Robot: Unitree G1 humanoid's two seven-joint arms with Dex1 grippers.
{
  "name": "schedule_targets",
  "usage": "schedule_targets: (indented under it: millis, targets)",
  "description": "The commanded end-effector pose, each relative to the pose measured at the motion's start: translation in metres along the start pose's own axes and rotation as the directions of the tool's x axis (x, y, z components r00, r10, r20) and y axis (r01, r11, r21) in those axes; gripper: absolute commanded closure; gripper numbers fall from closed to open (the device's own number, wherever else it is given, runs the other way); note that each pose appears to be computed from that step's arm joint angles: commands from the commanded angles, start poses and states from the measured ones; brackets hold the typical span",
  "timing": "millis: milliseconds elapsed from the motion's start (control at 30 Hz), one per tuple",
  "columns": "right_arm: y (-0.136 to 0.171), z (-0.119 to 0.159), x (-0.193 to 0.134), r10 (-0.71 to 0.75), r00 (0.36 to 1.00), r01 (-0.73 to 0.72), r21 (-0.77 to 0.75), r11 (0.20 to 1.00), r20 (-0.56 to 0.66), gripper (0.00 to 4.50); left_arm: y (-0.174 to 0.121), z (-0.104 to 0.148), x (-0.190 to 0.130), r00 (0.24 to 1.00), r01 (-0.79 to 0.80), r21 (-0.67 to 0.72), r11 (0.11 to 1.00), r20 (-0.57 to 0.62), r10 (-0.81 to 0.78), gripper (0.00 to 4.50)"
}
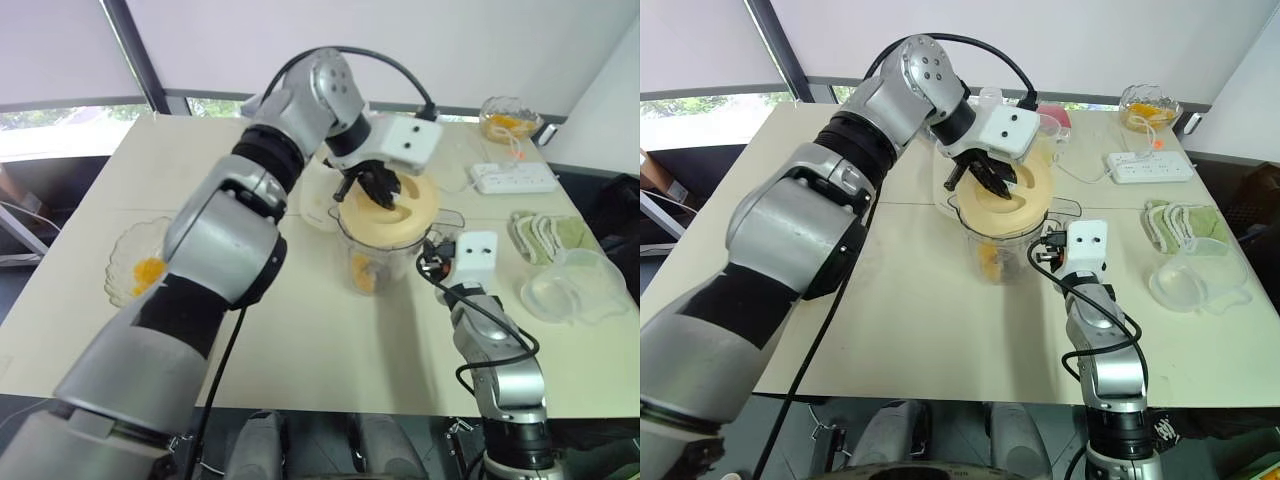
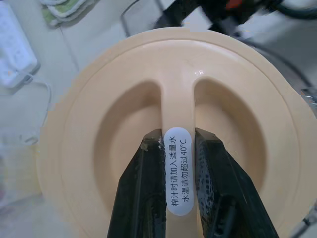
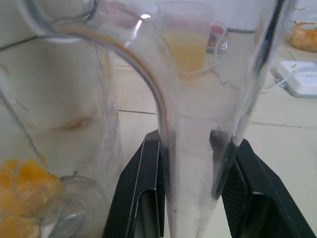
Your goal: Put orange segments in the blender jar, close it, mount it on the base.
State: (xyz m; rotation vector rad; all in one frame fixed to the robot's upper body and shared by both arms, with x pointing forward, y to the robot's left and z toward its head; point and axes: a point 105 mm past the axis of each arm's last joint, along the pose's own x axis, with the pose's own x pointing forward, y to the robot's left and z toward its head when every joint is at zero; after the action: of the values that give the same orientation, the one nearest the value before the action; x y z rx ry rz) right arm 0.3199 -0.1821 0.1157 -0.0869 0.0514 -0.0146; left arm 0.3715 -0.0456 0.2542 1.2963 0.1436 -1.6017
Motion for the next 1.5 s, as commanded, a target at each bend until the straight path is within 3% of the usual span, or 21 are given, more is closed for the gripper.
schedule_targets:
  millis: [33, 633, 1500]
  targets:
    - [0.005, 0.021, -0.01, 0.027, 0.996, -0.022, -0.068, 0.997, 0.081, 3.57, -0.014, -0.031, 0.013, 0.993, 0.043, -0.072, 0.996, -0.106, -0.05, 4.27]
    - [0.008, 0.02, -0.007, 0.068, 0.995, -0.06, -0.106, 0.993, 0.069, 3.57, -0.015, 0.001, 0.0, 0.986, 0.149, -0.157, 0.976, 0.096, -0.135, 4.27]
    - [0.016, 0.004, 0.001, 0.106, 0.994, -0.103, -0.084, 0.991, 0.034, 3.57, -0.012, 0.01, -0.005, 0.983, 0.154, -0.16, 0.975, 0.128, -0.135, 4.27]
